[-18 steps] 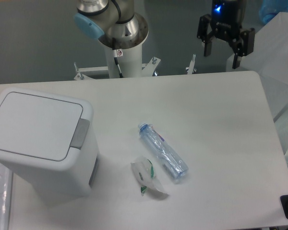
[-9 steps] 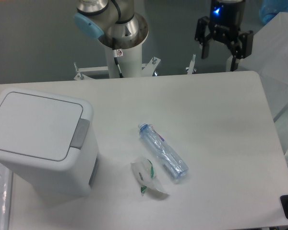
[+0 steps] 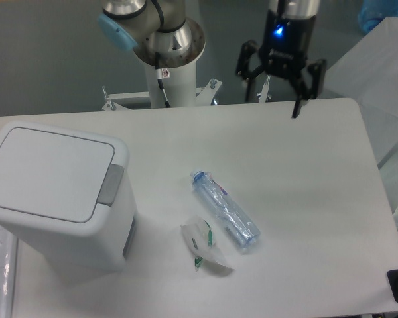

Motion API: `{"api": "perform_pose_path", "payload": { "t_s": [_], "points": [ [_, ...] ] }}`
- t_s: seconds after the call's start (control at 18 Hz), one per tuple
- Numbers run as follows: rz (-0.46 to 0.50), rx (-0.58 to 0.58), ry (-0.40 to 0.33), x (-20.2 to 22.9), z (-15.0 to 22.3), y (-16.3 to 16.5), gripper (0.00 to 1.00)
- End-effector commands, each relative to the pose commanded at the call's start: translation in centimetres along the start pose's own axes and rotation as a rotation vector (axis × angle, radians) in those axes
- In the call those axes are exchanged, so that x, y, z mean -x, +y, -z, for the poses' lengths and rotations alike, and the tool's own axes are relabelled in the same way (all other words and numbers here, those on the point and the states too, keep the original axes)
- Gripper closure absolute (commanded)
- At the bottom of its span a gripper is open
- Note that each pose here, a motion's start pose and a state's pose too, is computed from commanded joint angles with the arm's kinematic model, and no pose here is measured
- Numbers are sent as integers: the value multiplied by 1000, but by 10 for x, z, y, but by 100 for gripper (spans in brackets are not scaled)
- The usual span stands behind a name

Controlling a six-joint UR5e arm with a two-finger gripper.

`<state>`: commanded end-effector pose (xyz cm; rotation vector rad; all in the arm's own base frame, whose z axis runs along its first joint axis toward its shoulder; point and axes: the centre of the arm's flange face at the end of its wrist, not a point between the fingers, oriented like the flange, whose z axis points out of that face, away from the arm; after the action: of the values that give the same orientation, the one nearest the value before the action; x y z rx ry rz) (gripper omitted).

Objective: Open the trash can
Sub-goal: 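Move the open gripper toward the trash can's grey side button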

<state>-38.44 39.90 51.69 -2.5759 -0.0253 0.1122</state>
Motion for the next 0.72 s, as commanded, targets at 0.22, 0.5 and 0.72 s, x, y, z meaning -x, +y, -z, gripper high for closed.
{"api": "perform_pose_path", "payload": {
  "t_s": [0.22, 0.5, 0.72],
  "points": [
    [174, -68, 13, -8, -15, -25, 0],
    [264, -79, 34, -25, -16, -44, 0],
    [302, -77, 62, -44, -26, -58, 0]
  ]
}}
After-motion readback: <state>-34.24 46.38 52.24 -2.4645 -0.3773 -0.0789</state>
